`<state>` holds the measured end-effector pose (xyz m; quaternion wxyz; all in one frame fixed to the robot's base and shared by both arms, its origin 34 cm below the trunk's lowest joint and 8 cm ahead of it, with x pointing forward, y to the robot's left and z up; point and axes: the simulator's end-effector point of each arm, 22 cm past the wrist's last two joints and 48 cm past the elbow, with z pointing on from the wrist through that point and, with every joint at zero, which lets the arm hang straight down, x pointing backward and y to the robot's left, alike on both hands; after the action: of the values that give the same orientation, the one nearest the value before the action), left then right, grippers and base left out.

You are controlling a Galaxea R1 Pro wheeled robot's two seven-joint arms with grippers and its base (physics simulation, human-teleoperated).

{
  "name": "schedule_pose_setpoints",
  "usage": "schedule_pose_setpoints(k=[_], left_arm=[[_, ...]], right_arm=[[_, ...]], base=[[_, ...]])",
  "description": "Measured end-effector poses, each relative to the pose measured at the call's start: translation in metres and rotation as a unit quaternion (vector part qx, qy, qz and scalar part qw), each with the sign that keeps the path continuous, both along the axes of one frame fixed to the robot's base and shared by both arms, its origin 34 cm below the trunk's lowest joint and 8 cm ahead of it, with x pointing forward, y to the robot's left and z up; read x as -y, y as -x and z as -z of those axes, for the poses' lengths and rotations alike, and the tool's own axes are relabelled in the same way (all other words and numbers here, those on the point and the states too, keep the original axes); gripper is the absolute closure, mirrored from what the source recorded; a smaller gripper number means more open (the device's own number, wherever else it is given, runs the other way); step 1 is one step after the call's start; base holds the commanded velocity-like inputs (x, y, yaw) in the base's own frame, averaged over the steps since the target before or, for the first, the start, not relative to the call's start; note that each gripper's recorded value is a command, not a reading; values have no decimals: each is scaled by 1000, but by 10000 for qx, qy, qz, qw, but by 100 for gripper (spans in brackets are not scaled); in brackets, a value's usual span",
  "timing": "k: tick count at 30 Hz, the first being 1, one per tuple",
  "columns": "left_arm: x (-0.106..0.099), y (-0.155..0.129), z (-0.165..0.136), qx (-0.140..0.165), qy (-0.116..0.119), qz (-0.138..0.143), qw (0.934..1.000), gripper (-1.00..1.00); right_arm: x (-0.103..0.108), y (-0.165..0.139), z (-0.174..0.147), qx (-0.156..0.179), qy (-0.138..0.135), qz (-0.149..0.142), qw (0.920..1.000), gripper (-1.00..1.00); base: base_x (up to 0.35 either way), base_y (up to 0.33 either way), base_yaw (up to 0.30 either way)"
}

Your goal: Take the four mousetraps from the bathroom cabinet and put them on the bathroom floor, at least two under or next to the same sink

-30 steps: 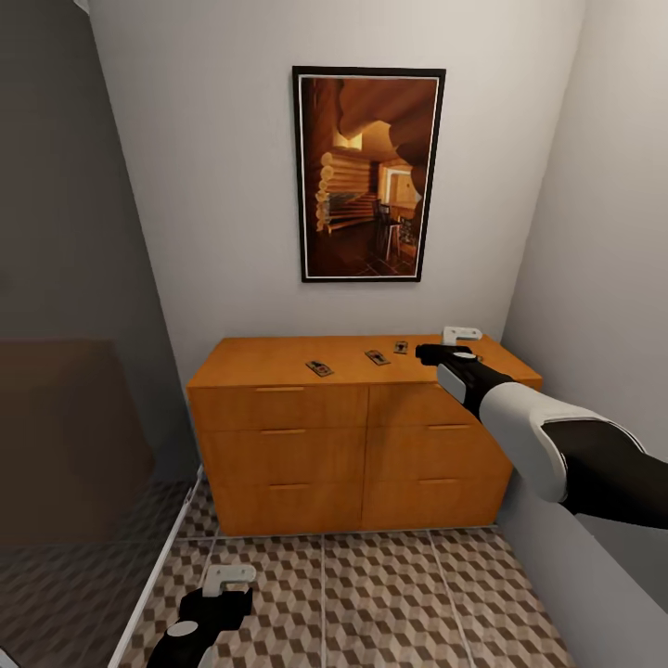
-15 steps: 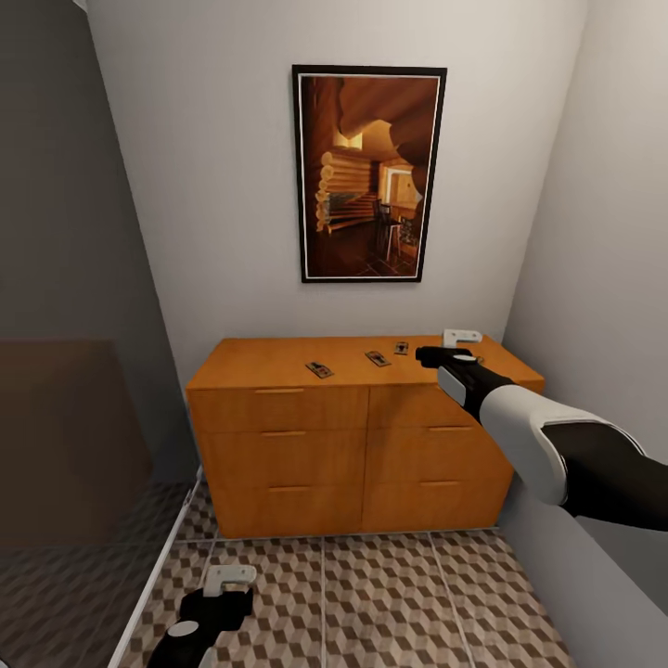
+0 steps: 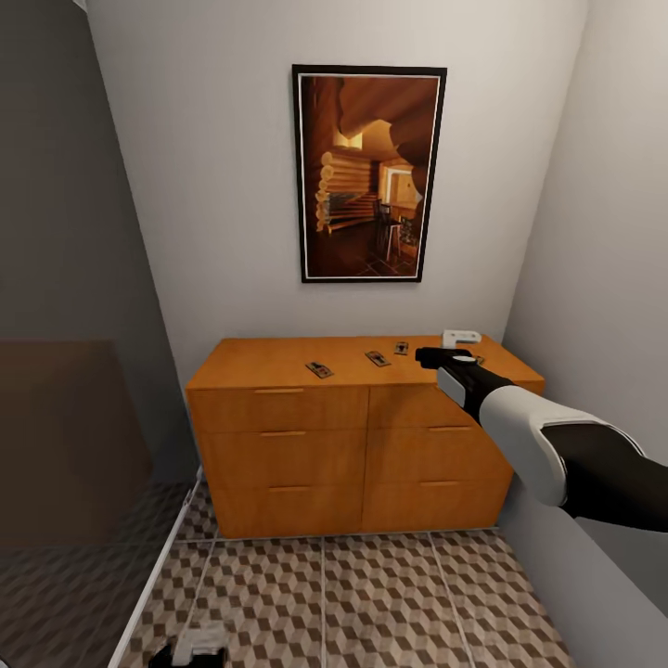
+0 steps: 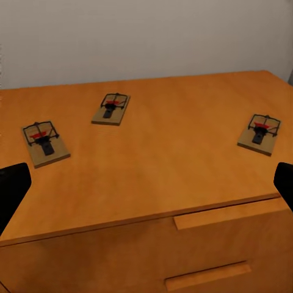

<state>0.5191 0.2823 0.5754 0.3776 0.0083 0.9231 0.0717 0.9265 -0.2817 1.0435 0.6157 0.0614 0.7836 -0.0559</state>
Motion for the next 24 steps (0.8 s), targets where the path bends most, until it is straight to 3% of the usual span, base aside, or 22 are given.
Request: schedule_pose_setpoints(k=[4, 5, 7, 10, 17, 24], left_arm=[[-24, 60, 44, -174, -163, -55, 9997, -100], [-34, 87, 58, -271, -226, -77, 9993, -100], [-50, 126, 71, -384, -331, -110, 9987, -100], [-68, 162, 76, -352, -441, -140, 9983, -100], [-92, 179, 65, -68, -607, -147, 9980, -100], [-96, 182, 63, -33, -634, -153, 9979, -100]], right_arm=[[-2, 0, -1, 5, 33, -18, 10000, -100], [-2, 0, -1, 6, 55, -28, 10000, -100], [-3, -1, -2, 13, 79, -45, 10000, -100], [-4, -1, -3, 27, 94, -84, 9999, -100], [-10, -2, -4, 34, 77, -197, 9998, -100], [-16, -3, -4, 40, 55, -332, 9994, -100]], base=[[0, 0, 0], [0, 0, 0], [0, 0, 0], [0, 0, 0], [0, 0, 0], [0, 0, 0]])
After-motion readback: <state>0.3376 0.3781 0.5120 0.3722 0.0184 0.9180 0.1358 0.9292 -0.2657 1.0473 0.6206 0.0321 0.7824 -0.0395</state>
